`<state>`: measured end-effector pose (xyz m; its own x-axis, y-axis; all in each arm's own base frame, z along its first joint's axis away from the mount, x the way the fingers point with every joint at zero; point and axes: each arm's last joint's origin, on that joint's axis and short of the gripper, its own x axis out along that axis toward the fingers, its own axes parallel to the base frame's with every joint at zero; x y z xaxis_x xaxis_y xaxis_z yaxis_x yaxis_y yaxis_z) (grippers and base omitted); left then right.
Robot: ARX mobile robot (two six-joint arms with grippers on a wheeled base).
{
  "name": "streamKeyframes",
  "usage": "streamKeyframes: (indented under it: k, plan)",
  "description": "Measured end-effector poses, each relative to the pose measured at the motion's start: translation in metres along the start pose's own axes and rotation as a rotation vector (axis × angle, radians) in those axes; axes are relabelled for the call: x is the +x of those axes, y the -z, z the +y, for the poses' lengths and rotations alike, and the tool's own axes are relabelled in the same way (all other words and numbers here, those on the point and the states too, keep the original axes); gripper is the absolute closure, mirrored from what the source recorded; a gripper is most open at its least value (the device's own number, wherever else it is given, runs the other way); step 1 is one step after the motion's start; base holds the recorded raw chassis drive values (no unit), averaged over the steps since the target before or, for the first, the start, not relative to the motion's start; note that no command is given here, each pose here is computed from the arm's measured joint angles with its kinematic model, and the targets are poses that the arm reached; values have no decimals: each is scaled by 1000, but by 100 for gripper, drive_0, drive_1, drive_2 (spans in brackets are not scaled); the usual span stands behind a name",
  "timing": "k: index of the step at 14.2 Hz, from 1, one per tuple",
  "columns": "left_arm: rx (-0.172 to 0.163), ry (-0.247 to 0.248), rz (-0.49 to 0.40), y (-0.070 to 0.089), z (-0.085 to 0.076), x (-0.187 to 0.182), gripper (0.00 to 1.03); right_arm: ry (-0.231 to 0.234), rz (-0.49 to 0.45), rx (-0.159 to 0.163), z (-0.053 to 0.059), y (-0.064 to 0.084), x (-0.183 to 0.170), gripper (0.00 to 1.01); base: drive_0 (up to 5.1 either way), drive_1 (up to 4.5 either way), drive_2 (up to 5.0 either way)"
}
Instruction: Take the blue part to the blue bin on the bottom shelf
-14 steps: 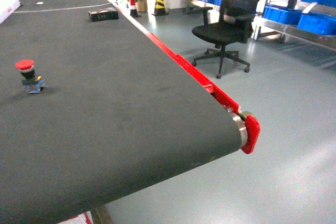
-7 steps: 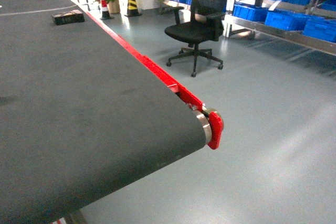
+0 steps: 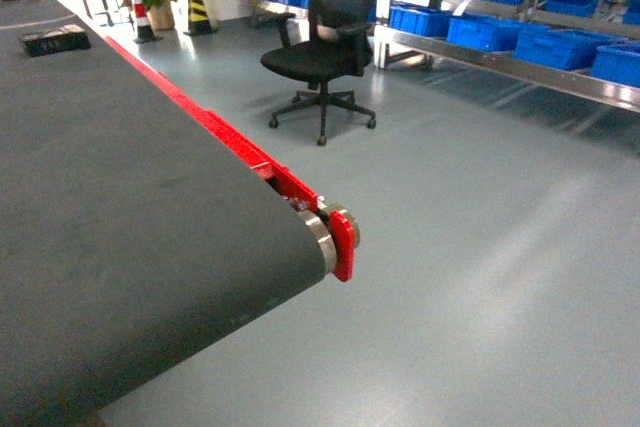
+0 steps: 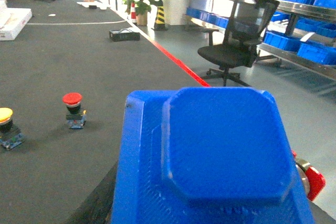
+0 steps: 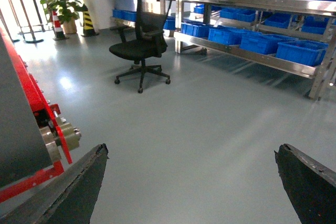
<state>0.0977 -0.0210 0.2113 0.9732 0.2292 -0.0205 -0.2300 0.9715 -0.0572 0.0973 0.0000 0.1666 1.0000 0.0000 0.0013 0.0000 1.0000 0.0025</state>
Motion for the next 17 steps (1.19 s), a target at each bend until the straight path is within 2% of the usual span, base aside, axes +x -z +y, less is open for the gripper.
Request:
streamKeyframes:
  k: [17]
  plan:
    - [0, 0, -1, 0, 0, 0, 60, 0, 0, 0, 0, 0, 0, 3, -159, -159, -159]
